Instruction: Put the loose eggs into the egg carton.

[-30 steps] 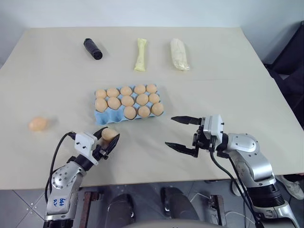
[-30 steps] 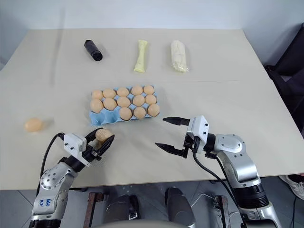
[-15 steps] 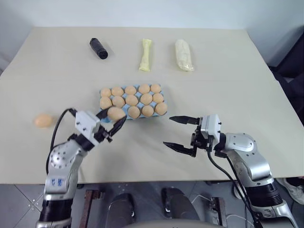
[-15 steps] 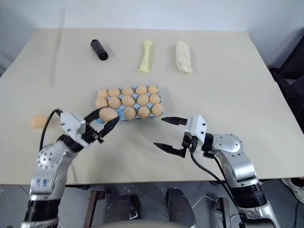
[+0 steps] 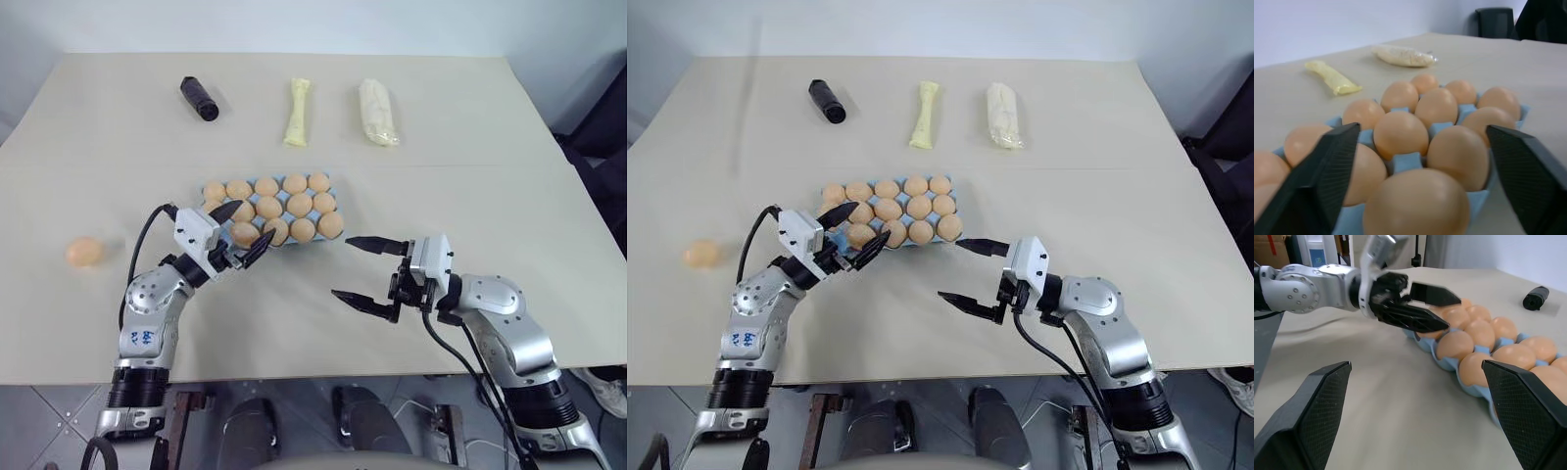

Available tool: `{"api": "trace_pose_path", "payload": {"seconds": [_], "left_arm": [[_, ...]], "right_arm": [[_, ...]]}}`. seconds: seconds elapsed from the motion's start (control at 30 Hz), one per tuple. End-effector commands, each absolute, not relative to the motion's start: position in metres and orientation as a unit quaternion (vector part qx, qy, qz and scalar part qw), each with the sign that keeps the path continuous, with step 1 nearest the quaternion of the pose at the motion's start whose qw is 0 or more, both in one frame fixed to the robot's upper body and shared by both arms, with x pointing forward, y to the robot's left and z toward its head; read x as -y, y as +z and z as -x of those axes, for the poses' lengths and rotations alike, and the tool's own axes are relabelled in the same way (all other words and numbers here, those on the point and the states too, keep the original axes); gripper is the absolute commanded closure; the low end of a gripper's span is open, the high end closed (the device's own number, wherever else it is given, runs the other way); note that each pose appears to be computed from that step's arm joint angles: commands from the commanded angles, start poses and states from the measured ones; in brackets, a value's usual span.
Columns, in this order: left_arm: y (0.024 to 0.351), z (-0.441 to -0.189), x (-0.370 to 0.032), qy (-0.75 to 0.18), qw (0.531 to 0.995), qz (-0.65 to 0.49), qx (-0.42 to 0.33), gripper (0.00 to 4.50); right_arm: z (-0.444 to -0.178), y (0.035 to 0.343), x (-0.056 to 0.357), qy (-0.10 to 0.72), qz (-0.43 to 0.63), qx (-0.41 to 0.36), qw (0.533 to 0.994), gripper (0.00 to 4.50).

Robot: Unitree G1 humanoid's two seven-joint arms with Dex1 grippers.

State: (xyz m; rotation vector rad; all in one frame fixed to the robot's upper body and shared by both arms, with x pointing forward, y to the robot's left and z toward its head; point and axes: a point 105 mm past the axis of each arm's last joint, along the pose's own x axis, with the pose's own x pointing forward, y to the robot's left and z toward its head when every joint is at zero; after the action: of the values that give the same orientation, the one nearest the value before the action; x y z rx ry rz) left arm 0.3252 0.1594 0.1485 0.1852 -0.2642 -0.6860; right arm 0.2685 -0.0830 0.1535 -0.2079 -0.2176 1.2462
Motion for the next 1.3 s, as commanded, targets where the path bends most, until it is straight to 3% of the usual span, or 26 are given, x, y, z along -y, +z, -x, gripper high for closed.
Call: {"api": "trace_pose_path", "payload": {"seconds": [0.03,0.17,0.3,0.4,0.6,0.97,1.3], "left_arm": [[0.174,-0.301,-0.176,-0.314,0.926,-0.115,0.174,0.02],[0.165,-0.279,-0.195,-0.301,0.933,-0.136,0.144,0.02],[0.124,-0.234,-0.261,-0.185,0.971,-0.143,0.055,0.02],[0.11,-0.21,-0.294,-0.093,0.991,-0.097,0.029,0.02],[0.096,-0.189,-0.334,0.042,0.998,-0.037,0.023,0.02],[0.117,-0.224,-0.369,0.166,0.983,0.005,0.072,0.02],[0.132,-0.289,-0.392,0.179,0.982,-0.018,0.054,0.02]], "right_arm": [[-0.262,0.163,0.081,0.589,0.092,0.122,0.794,0.0],[-0.262,0.162,0.079,0.6,0.09,0.119,0.786,0.0],[-0.262,0.162,0.073,0.623,0.087,0.122,0.767,0.0],[-0.259,0.165,0.068,0.641,0.091,0.141,0.749,0.0],[-0.262,0.163,0.064,0.646,0.092,0.146,0.743,0.0],[-0.266,0.161,0.068,0.635,0.096,0.14,0.753,0.0],[-0.267,0.16,0.067,0.629,0.096,0.138,0.759,0.0]]}}
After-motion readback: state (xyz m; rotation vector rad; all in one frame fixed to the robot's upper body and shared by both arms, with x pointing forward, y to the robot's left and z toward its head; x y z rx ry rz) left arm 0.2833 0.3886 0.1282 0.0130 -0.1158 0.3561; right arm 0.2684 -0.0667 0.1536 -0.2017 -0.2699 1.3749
